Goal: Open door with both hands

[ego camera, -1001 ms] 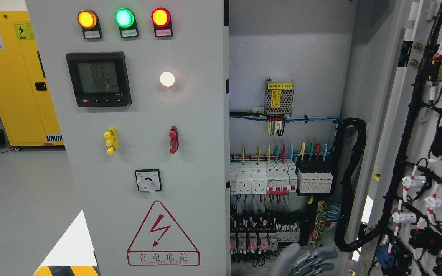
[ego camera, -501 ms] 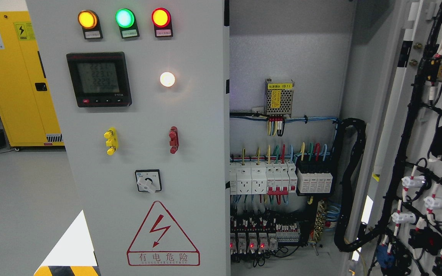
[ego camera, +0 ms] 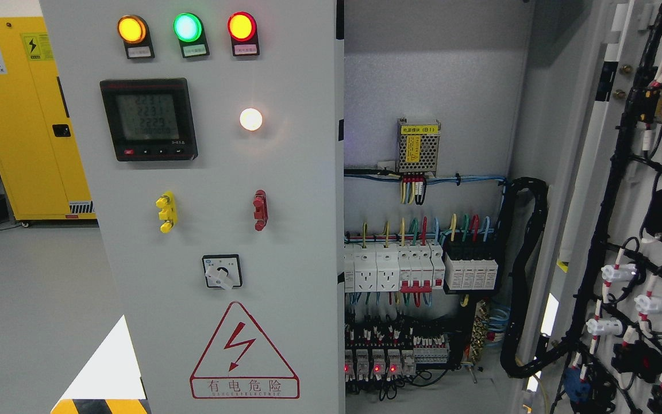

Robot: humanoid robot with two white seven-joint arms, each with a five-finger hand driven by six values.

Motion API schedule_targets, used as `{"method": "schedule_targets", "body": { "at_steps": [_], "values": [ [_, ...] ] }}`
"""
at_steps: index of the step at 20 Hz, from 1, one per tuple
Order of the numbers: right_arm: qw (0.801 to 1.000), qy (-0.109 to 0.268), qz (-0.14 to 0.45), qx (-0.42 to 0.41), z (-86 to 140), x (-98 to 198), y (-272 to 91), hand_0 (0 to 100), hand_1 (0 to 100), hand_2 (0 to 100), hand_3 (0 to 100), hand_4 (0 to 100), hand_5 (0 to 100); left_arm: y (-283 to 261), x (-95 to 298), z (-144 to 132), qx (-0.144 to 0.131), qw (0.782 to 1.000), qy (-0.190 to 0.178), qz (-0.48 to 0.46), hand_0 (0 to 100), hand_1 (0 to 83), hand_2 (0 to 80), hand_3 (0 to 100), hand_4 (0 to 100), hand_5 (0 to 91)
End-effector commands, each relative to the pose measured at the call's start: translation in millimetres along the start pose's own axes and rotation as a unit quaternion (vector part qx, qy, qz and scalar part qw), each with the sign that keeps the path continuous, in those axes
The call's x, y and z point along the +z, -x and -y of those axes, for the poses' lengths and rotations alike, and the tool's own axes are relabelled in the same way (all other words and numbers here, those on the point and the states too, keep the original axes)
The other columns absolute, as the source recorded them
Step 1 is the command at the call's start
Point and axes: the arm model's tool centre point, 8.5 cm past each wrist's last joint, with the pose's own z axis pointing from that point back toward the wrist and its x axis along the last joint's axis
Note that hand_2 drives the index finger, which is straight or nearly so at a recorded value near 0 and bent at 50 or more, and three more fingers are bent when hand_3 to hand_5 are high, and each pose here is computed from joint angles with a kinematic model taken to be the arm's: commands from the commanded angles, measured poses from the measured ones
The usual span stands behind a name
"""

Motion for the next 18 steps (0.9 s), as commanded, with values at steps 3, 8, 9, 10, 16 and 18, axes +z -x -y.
{"method": "schedule_targets", "body": {
  "at_steps": [3, 8, 9, 10, 16, 18],
  "values": [
    [1.000, -0.001, 0.000, 0.005, -1, 0, 0, 20, 12, 0, 0, 0, 0, 182, 128, -80, 0.152, 0.926, -0.188, -0.288, 0, 0.0, 0.0, 0, 0, 0.0],
    [1.000, -0.002, 0.000, 0.005, -2, 0, 0, 20, 12, 0, 0, 0, 0, 213, 163, -68, 0.168, 0.902, -0.196, -0.347, 0, 0.0, 0.0, 0, 0, 0.0],
    [1.000, -0.002, -0.001, 0.005, -2, 0, 1, 20, 12, 0, 0, 0, 0, 218, 169, -63, 0.163, 0.897, -0.190, -0.363, 0, 0.0, 0.0, 0, 0, 0.0],
    [1.000, -0.002, 0.000, 0.005, -2, 0, 0, 20, 12, 0, 0, 0, 0, 223, 175, -61, 0.159, 0.892, -0.191, -0.377, 0, 0.0, 0.0, 0, 0, 0.0],
    [1.000, -0.001, 0.000, 0.005, -1, 0, 0, 20, 12, 0, 0, 0, 0, 237, 201, -57, 0.107, 0.878, -0.163, -0.437, 0, 0.0, 0.0, 0, 0, 0.0],
    [1.000, -0.001, 0.002, 0.005, -1, 0, -1, 20, 12, 0, 0, 0, 0, 235, 203, -65, 0.096, 0.874, -0.185, -0.438, 0, 0.0, 0.0, 0, 0, 0.0]
  ]
}}
